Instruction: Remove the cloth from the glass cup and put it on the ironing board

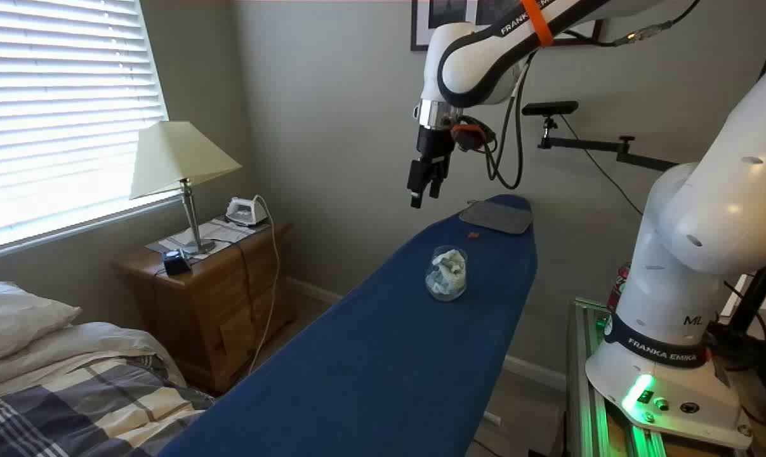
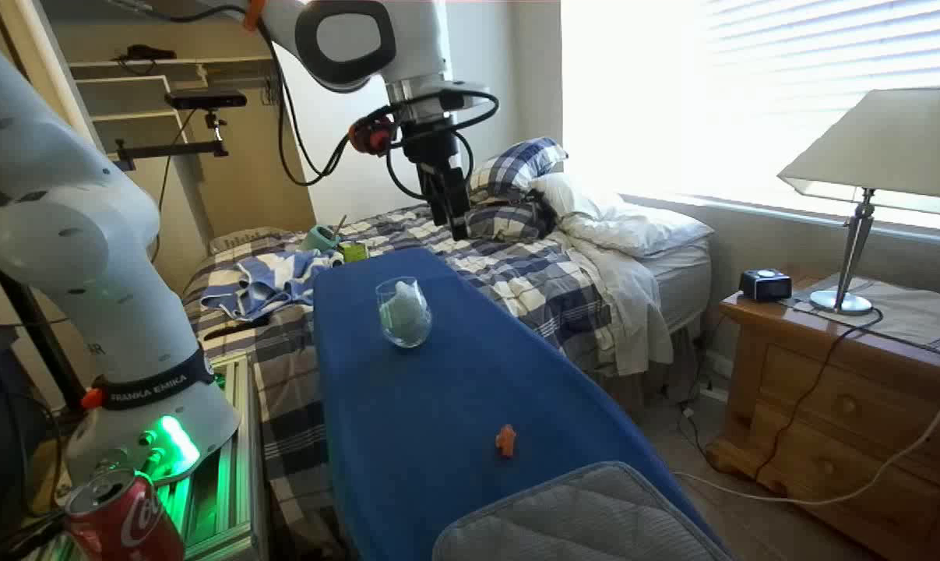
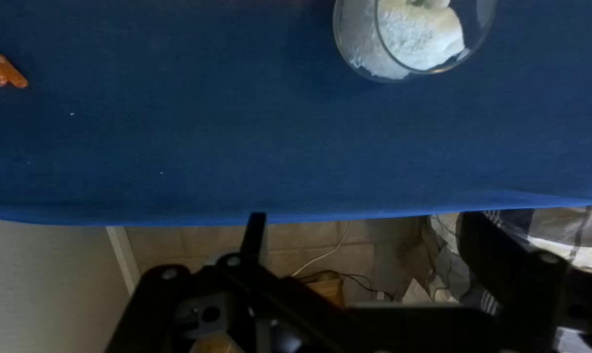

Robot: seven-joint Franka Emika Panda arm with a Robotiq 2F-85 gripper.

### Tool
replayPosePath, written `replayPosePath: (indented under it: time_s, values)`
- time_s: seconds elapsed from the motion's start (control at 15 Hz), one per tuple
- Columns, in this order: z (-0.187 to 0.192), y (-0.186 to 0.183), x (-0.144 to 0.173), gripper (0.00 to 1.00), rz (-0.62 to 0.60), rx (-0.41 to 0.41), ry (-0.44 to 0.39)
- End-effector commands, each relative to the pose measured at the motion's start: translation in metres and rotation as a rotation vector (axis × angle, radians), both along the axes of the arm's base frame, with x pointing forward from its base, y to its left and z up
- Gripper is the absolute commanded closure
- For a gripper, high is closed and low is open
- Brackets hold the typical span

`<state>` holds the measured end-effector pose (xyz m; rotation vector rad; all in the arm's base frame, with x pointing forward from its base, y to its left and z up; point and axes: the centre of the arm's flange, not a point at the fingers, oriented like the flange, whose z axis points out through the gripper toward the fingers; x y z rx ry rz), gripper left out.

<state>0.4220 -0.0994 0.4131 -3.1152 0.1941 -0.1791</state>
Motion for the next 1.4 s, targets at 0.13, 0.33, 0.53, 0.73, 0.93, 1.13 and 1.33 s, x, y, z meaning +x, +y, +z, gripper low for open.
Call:
replayPosePath:
  time_s: [0.13, 0.33, 0.53, 0.73, 0.93, 1.13, 1.33]
  values:
    - [0.0, 0.0, 0.0, 0.0, 0.0, 0.0, 0.0]
    - [-0.001, 0.021, -0.008, 0.0, 0.0, -0.001, 0.037]
    - [-0.005, 0.045, -0.017, 0.0, -0.005, 0.016, 0.114]
    - [-0.009, 0.061, -0.027, 0.0, -0.015, -0.004, 0.156]
    - [-0.012, 0.068, -0.038, 0.34, -0.025, -0.039, 0.175]
    - [-0.017, 0.074, -0.047, 0.56, 0.0, -0.061, 0.184]
    - [-0.027, 0.072, -0.056, 0.77, 0.051, -0.08, 0.174]
